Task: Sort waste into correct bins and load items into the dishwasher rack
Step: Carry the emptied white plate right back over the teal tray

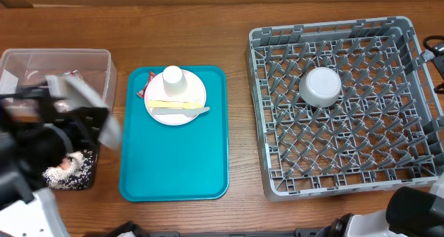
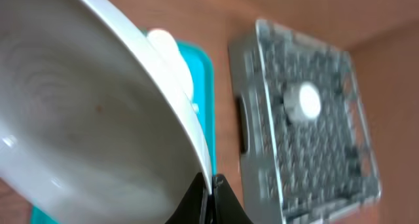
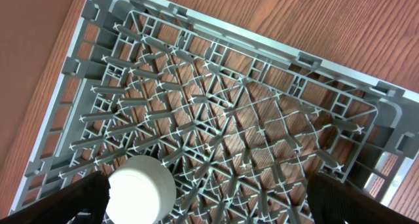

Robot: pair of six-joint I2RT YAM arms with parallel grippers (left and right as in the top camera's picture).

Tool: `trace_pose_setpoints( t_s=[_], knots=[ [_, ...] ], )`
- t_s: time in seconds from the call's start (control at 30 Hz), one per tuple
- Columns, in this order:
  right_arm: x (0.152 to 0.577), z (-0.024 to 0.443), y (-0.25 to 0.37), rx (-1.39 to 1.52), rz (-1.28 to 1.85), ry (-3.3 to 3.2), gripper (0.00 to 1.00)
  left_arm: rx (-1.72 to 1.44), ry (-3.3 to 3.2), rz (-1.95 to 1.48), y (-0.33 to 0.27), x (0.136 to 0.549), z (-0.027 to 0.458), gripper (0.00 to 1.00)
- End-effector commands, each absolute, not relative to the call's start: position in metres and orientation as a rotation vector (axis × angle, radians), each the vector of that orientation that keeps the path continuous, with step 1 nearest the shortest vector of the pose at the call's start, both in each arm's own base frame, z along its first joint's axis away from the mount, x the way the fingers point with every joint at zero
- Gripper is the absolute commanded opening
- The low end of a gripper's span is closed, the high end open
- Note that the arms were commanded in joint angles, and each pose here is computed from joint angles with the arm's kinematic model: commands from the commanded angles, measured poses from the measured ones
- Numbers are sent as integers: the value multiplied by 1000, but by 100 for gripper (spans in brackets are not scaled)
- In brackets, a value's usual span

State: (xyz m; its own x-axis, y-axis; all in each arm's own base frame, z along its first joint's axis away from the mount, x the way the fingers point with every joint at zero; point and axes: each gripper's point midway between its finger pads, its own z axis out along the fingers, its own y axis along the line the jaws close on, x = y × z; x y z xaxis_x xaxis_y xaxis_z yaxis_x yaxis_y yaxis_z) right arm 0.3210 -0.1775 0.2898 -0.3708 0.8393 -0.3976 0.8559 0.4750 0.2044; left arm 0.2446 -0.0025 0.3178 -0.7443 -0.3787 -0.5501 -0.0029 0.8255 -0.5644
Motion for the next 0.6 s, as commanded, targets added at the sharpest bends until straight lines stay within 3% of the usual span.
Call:
trace_pose_setpoints(
  t_s=[0.0,0.33,0.57],
  knots=[
    [322,293,-179,1412,-47,2265,100,-208,2527,-524,-27,229,293,4],
    [322,293,-179,1412,-47,2265,100,67,2804,-465,-118,225,222,4],
    [322,293,-179,1412,-47,2265,100,96,3018,-288,-144,230,148,4]
  ],
)
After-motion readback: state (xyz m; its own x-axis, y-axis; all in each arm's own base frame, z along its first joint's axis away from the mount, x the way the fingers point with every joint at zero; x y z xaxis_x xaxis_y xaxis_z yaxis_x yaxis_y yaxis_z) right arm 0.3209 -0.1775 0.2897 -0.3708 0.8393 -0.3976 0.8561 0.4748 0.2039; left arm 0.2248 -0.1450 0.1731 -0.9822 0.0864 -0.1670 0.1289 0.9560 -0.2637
